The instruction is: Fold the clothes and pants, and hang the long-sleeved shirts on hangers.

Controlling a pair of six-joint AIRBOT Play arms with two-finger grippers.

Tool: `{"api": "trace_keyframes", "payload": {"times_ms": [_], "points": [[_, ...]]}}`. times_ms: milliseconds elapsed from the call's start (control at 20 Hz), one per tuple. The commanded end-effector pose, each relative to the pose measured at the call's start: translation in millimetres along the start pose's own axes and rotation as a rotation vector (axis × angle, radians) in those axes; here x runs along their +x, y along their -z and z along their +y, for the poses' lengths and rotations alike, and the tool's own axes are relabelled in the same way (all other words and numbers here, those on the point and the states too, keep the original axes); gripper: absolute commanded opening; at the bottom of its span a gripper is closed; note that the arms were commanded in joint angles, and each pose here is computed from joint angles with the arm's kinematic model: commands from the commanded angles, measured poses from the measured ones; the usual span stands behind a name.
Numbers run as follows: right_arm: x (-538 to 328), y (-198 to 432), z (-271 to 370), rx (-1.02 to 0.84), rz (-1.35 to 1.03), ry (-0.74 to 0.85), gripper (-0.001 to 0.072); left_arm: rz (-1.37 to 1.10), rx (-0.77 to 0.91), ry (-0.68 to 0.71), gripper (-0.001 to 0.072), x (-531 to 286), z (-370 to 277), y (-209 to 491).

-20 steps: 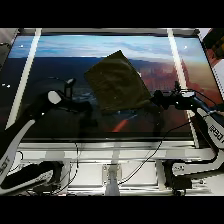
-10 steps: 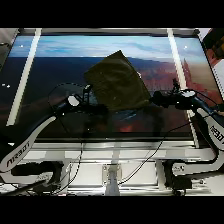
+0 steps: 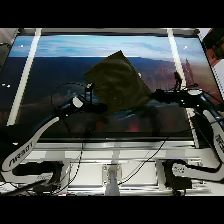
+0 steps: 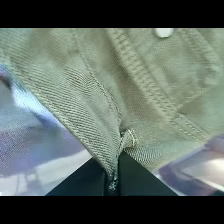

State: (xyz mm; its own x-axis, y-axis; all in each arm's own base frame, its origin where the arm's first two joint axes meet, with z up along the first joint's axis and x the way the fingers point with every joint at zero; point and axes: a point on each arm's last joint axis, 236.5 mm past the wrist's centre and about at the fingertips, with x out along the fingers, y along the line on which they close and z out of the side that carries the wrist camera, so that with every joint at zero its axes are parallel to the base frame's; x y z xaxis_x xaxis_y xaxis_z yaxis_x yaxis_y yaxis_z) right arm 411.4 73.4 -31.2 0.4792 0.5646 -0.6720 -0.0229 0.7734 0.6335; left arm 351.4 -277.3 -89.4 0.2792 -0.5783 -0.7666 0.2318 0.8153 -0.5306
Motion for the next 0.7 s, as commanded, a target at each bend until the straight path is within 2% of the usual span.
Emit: {"api": "trace_keyframes", "payload": {"times_ms": [0,150,350,450,650], "points": [[-40.7,-15.7,43.3,-0.124,-0.086,-0.036,0.0031,-0.004,0.053,0.071,0.0037,-30.8,-22.4,-17.9],[-93.3,-29.2,92.5,-0.250,-0.220,-0.060,0.0032,-0.125,0.111,0.143,0.0037,-103.3,-53.8,-61.0],[-190.8,-30.2,186.4,-0.392,-0.466,-0.157,0.0031,-0.468,0.163,0.253,0.0037,-245.2,-109.3,-110.5],[-250.5,-20.3,242.2,-0.468,-0.600,-0.230,0.0031,-0.636,0.191,0.325,0.0037,-316.0,-141.6,-111.6],[-354.7,27.4,317.9,-0.608,-0.809,-0.262,0.0030,-0.875,0.331,0.410,0.0036,-426.2,-196.4,-68.0]]}}
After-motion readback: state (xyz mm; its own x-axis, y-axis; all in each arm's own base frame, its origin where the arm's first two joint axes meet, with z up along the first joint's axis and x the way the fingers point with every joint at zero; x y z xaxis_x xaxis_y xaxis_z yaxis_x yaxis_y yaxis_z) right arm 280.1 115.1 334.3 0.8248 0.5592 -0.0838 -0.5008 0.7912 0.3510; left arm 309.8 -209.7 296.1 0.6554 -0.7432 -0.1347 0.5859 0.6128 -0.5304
